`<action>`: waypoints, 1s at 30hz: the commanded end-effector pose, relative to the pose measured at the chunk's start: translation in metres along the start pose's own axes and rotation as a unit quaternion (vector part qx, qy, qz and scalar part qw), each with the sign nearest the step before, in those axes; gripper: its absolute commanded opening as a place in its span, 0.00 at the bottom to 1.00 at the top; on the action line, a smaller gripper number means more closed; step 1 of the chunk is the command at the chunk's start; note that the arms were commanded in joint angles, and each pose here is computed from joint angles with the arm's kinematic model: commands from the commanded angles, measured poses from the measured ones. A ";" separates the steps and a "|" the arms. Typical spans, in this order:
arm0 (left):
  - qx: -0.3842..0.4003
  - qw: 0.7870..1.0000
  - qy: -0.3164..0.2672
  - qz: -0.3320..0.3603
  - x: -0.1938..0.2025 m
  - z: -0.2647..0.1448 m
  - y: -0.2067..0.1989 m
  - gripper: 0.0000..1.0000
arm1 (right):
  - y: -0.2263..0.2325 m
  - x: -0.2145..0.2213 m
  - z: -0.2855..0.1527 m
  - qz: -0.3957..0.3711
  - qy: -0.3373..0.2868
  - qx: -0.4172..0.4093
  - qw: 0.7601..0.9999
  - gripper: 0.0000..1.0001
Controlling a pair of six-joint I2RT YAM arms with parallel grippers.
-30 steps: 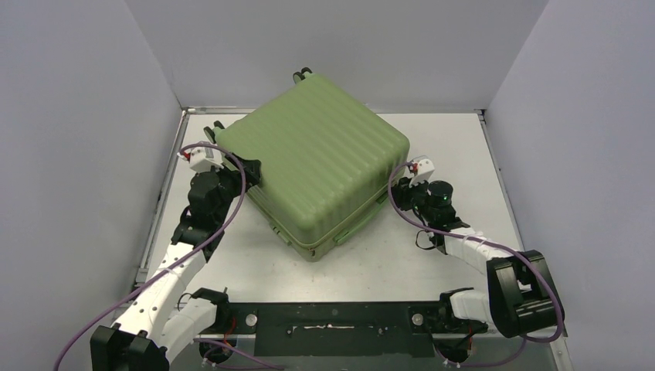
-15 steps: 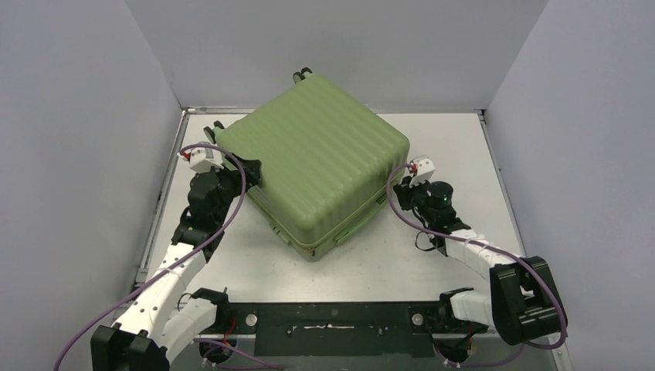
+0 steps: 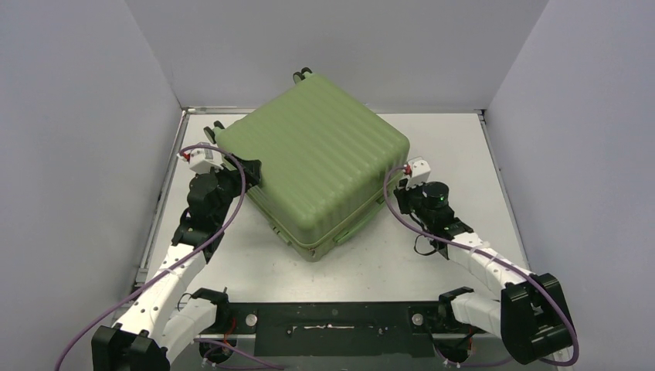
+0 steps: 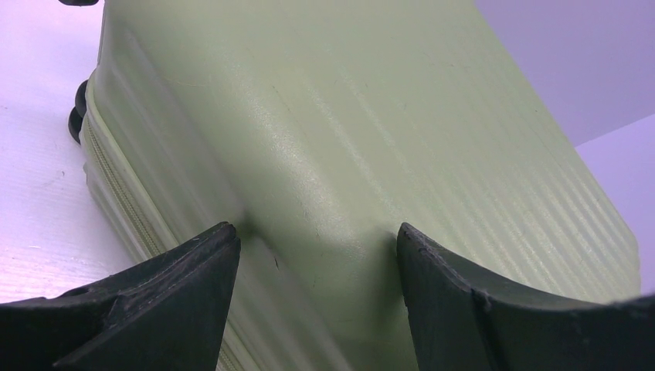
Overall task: Pack the luggage
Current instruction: Zip the luggage at the center of the board.
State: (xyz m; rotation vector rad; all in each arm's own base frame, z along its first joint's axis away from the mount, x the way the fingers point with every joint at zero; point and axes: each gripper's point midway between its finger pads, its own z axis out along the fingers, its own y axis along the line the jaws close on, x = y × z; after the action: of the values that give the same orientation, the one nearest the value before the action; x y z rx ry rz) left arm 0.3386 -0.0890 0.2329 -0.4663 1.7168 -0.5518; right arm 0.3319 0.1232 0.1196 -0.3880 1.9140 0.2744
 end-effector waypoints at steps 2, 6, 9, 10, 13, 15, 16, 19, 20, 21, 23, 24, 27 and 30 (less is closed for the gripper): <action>-0.037 0.992 0.113 0.036 0.063 -0.009 0.035 0.70 | 0.017 -0.033 -0.011 -0.017 -0.030 -0.028 0.999 0.00; -0.036 0.992 0.116 0.034 0.065 -0.008 0.035 0.70 | 0.028 -0.030 -0.014 -0.019 -0.018 -0.049 0.998 0.00; -0.033 0.992 0.119 0.034 0.066 -0.008 0.034 0.70 | 0.040 -0.026 -0.014 -0.018 -0.009 -0.068 0.998 0.00; -0.032 0.992 0.120 0.033 0.067 -0.008 0.034 0.70 | 0.043 -0.023 -0.014 -0.017 -0.004 -0.072 0.997 0.00; -0.031 0.992 0.121 0.032 0.068 -0.008 0.034 0.70 | 0.049 -0.021 -0.013 -0.012 -0.003 -0.079 0.997 0.00; -0.029 0.992 0.123 0.032 0.069 -0.008 0.033 0.70 | 0.055 -0.019 -0.014 -0.011 -0.003 -0.087 0.996 0.00; -0.029 0.992 0.122 0.032 0.068 -0.008 0.033 0.70 | 0.059 -0.018 -0.014 -0.011 -0.002 -0.092 0.996 0.00; -0.029 0.991 0.124 0.032 0.069 -0.008 0.034 0.70 | 0.073 -0.013 -0.016 -0.015 0.004 -0.108 0.994 0.00; -0.029 0.991 0.123 0.032 0.069 -0.008 0.034 0.70 | 0.079 -0.012 -0.018 -0.016 0.004 -0.115 0.993 0.00; -0.028 0.991 0.124 0.032 0.069 -0.008 0.033 0.70 | 0.084 -0.011 -0.020 -0.017 0.003 -0.120 0.993 0.00; -0.028 0.991 0.125 0.032 0.070 -0.007 0.034 0.70 | 0.094 -0.008 -0.024 -0.020 0.002 -0.133 0.991 0.00; -0.028 0.991 0.126 0.032 0.070 -0.007 0.034 0.69 | 0.100 -0.006 -0.027 -0.020 0.003 -0.139 0.990 0.00; -0.029 0.991 0.128 0.033 0.072 -0.007 0.034 0.70 | 0.115 -0.003 -0.035 -0.023 0.006 -0.157 0.987 0.00; -0.030 0.991 0.129 0.033 0.072 -0.007 0.035 0.69 | 0.130 0.002 -0.046 -0.030 0.013 -0.172 0.984 0.00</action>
State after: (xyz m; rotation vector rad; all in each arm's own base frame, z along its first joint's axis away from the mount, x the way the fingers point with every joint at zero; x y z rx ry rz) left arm 0.3395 -0.0904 0.2330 -0.4575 1.7123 -0.5650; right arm 0.2741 0.1866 0.1198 -0.5809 1.9396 0.3761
